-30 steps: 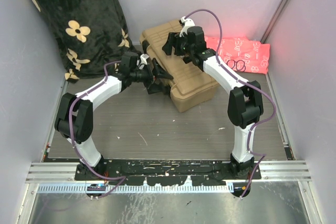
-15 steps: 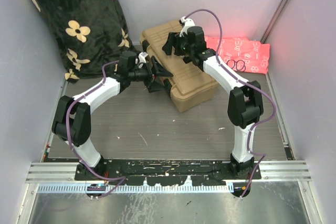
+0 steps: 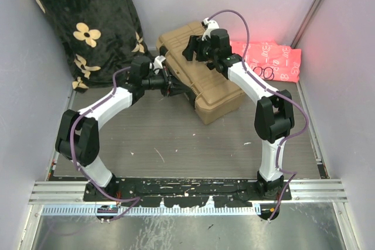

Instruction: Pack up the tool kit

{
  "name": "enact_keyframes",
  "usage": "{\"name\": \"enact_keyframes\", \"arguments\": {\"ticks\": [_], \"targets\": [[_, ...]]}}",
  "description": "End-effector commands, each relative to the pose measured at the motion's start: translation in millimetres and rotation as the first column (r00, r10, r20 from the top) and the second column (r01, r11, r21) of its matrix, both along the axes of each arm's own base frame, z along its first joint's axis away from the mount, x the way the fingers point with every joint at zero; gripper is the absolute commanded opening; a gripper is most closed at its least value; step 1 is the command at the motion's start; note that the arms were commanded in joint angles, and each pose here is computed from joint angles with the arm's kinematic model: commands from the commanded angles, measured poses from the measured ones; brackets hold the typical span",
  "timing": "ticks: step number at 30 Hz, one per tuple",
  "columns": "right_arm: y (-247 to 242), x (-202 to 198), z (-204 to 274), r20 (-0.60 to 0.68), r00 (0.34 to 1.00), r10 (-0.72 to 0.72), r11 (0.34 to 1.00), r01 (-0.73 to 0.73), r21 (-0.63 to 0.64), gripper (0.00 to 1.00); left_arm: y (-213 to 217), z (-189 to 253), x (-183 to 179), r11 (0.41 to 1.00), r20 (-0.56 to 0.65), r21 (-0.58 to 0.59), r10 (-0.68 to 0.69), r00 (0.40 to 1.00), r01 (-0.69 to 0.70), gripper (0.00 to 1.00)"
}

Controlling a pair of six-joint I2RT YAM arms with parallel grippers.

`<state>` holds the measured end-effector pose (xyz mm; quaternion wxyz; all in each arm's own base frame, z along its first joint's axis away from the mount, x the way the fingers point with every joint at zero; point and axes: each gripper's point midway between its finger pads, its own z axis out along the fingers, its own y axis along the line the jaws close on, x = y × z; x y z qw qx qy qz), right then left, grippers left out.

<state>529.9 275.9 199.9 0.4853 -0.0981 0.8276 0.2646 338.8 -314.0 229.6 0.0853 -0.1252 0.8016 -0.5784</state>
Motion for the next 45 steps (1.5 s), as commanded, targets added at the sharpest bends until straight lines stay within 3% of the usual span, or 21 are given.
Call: {"name": "enact_keyframes", "arguments": {"ticks": [1,5,6,12,20,29,38,45], "targets": [[-83,-184,-255,-0.807,0.534,-0.252,0.916,-0.138,-0.378,0.80,-6,84,-16,0.986,0.262,-0.133,-0.064,0.963,0.102,0.00],[-84,-184,-256,-0.807,0.534,-0.252,0.916,-0.137,-0.376,0.80,-4,82,-20,0.987,0.260,-0.115,-0.076,0.963,0.109,0.01],[-83,-184,-256,-0.807,0.534,-0.252,0.916,-0.137,-0.376,0.80,-4,82,-20,0.988,0.260,-0.113,-0.077,0.962,0.110,0.06],[-84,-186,-255,-0.807,0.536,-0.248,0.916,-0.142,-0.375,0.80,18,59,-27,0.997,0.304,-0.060,-0.019,0.952,0.039,0.61],[-88,-196,-261,-0.820,0.518,-0.244,0.912,-0.164,-0.376,0.80,45,-20,-44,0.993,0.302,-0.100,0.094,0.949,-0.067,0.98],[-94,-194,-249,-0.813,0.522,-0.259,0.893,-0.190,-0.407,0.80,40,-60,-18,0.983,0.351,-0.146,0.152,0.924,-0.107,0.98],[-107,-206,-242,-0.806,0.512,-0.297,0.871,-0.201,-0.449,0.80,27,-45,21,0.925,0.366,-0.365,0.247,0.897,-0.105,0.98],[-108,-203,-239,-0.801,0.518,-0.300,0.865,-0.207,-0.457,0.80,6,-23,-4,0.923,0.406,-0.385,0.192,0.894,-0.024,0.98]]}}
